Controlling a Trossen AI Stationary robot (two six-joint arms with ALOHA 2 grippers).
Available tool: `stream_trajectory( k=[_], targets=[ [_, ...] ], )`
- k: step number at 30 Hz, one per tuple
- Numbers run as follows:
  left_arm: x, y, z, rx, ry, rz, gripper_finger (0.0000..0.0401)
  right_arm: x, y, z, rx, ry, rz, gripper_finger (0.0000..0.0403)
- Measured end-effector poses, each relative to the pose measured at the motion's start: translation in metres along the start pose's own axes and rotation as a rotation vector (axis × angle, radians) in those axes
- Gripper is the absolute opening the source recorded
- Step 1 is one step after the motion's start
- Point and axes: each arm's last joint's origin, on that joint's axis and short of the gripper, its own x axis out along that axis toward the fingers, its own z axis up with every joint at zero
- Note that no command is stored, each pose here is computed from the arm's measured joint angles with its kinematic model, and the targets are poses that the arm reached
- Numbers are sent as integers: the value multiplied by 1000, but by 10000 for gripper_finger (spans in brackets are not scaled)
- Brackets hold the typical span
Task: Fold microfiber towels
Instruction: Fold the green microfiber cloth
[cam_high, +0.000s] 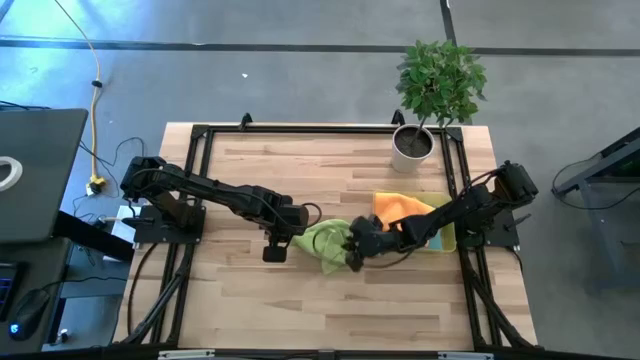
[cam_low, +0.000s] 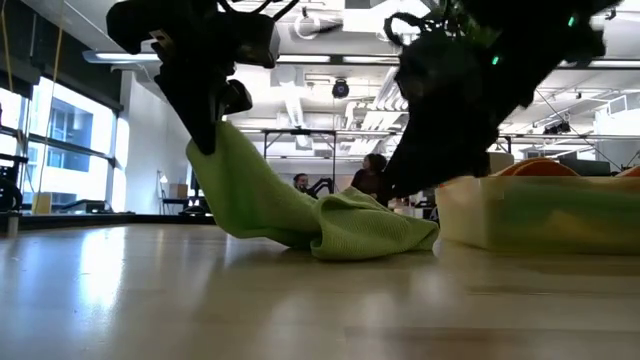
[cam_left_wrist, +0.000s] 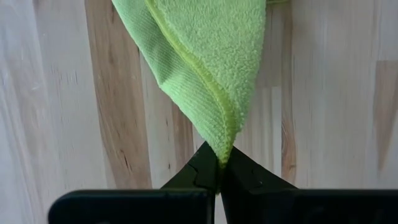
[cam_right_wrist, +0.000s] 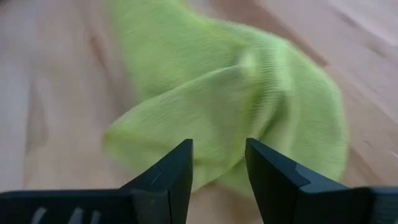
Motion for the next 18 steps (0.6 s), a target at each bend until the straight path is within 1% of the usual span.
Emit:
stream_trajectory(
  k=[3,5,9,18],
  targets=[
    [0,0,1,0,-8,0,0,6,-14,1,155,-66,25,138],
    [0,0,2,0,-20,-1,0,8,-21,0,220,-90,36,138],
    [0,0,3,11,-28,-2,0,10,-25,4,243,-108,61,138],
    [0,6,3,1,-29,3,0,11,-28,6,243,-69,88,138]
  ],
)
